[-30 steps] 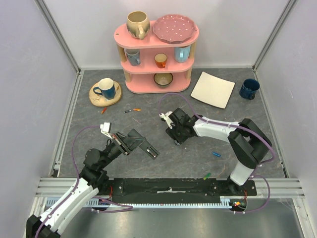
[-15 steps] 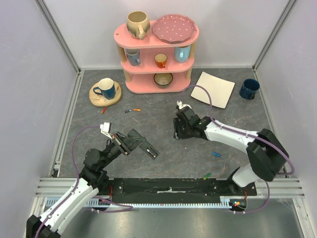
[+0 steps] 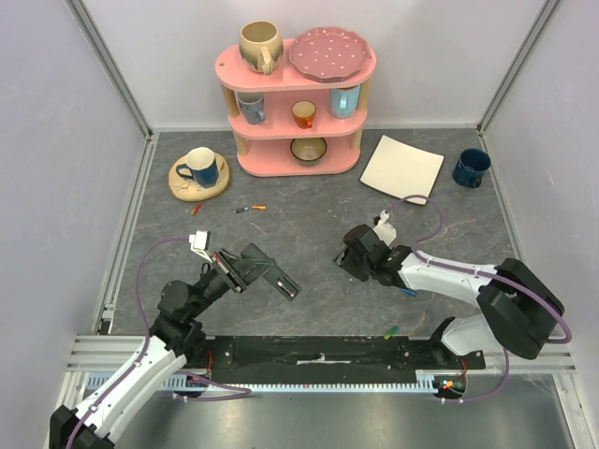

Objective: Load the batteries into the remote control

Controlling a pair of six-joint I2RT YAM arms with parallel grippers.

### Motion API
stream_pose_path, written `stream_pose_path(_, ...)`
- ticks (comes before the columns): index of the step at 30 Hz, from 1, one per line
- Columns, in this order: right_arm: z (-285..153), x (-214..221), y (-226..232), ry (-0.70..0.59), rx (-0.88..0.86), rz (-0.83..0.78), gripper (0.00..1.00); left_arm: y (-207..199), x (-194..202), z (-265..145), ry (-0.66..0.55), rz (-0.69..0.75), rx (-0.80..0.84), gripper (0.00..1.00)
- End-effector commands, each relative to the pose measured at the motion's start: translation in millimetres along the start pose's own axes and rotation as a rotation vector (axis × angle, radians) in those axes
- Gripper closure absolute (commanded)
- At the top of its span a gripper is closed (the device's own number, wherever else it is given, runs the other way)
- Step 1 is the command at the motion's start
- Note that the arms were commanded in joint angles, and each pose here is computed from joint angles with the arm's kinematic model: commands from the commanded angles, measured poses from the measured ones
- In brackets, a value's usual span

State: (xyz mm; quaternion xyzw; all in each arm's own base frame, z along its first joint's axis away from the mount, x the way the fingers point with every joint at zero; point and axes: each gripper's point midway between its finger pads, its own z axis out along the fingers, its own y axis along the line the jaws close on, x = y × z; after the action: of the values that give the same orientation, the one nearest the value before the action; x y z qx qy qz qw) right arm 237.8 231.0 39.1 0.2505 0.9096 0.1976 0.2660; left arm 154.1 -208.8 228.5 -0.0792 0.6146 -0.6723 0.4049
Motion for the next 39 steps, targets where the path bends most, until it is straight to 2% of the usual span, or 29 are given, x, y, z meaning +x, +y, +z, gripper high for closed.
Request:
stream_pose_path(1, 6, -8, 5, -0.073, 0.022, 0.103, 0.87, 53, 23, -13, 0.035, -0.028, -0.096, 0.98)
stream_pose_path(7, 13, -3, -5, -0.064, 0.15, -0.044, 0.73, 53, 24, -13, 0.036, -0.032, -0.092, 0.98)
stream_pose_path(12, 18, 1, -12, -0.05, 0.202, -0.086, 0.6, 53, 24, -14, 0.037, -0.033, -0.092, 0.98)
stream_pose_path(18, 22, 4, -12, -0.013, 0.244, -0.165, 0.5, 52, 25, -13, 0.043, -0.032, -0.09, 0.98)
stream_pose_path(23, 32, 9, -24, 0.039, 0.342, -0.307, 0.45, 52, 25, -13, 0.042, -0.031, -0.088, 0.98)
stream_pose_path(32, 39, 16, -30, 0.067, 0.394, -0.319, 0.38, 48, 25, -13, 0.052, -0.026, -0.075, 0.98)
stream_pose_path(39, 32, 8, -15, 0.052, 0.374, -0.347, 0.33, 47, 26, -13, 0.058, -0.025, -0.078, 0.98)
